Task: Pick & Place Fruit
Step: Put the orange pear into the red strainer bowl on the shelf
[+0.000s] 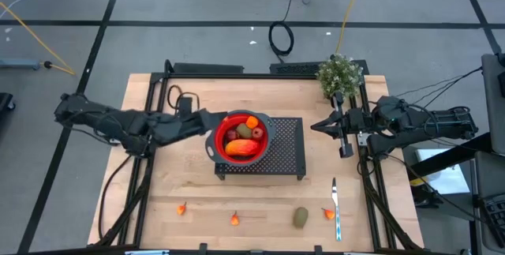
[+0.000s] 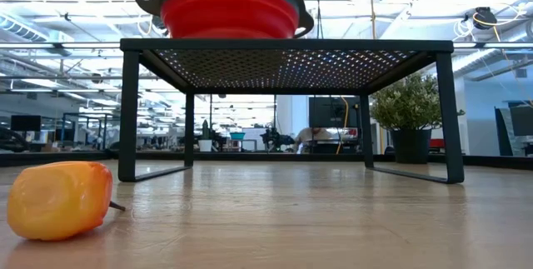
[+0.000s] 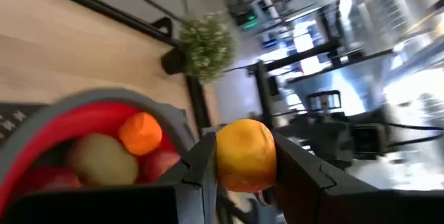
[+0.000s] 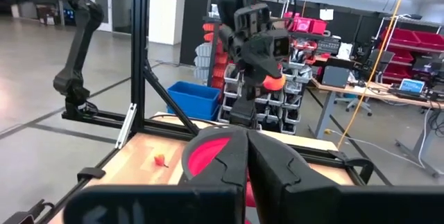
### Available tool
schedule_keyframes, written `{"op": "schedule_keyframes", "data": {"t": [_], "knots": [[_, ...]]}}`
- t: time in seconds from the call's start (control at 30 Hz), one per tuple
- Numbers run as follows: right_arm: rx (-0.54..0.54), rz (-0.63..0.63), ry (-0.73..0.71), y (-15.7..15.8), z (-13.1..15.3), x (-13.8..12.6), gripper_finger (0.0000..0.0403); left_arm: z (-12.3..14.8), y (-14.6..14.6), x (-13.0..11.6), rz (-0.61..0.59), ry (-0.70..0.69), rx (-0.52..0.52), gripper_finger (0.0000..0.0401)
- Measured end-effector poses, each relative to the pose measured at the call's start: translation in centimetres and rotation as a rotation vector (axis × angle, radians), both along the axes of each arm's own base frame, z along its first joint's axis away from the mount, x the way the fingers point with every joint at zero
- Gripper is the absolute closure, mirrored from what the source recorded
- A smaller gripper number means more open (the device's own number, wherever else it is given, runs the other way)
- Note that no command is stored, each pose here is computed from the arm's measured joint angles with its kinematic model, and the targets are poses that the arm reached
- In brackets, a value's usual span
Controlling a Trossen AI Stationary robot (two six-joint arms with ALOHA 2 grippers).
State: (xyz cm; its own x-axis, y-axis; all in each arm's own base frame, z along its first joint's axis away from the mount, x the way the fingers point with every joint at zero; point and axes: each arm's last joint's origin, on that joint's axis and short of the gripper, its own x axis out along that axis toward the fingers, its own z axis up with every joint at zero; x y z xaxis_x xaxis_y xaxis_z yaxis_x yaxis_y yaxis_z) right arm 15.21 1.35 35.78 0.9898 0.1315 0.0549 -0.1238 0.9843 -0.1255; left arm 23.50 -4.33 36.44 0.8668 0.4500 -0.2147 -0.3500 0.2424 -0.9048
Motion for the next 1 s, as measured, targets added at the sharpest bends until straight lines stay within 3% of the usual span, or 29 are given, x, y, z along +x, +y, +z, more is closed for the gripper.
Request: {"op": "schedule_keyframes", "data": {"t": [0.33,0.7,0.87,1.0], "knots": [[-0.022,-0.001,0.021,0.0,-0.2,0.0,0.0399,3.0,2.5,3.6,-0.034,0.325,0.042,0.0293],[-0.033,-0.001,0.023,0.0,-0.3,0.0,0.0399,1.0,4.9,8.7,-0.206,0.520,0.113,0.0293],[-0.033,-0.001,0.023,0.0,-0.3,0.0,0.0399,0.0,5.1,9.2,-0.271,0.609,0.171,0.0293],[-0.033,-0.001,0.023,0.0,-0.3,0.0,0.0399,-0.1,4.7,9.1,-0.335,0.656,0.274,0.0293]]}}
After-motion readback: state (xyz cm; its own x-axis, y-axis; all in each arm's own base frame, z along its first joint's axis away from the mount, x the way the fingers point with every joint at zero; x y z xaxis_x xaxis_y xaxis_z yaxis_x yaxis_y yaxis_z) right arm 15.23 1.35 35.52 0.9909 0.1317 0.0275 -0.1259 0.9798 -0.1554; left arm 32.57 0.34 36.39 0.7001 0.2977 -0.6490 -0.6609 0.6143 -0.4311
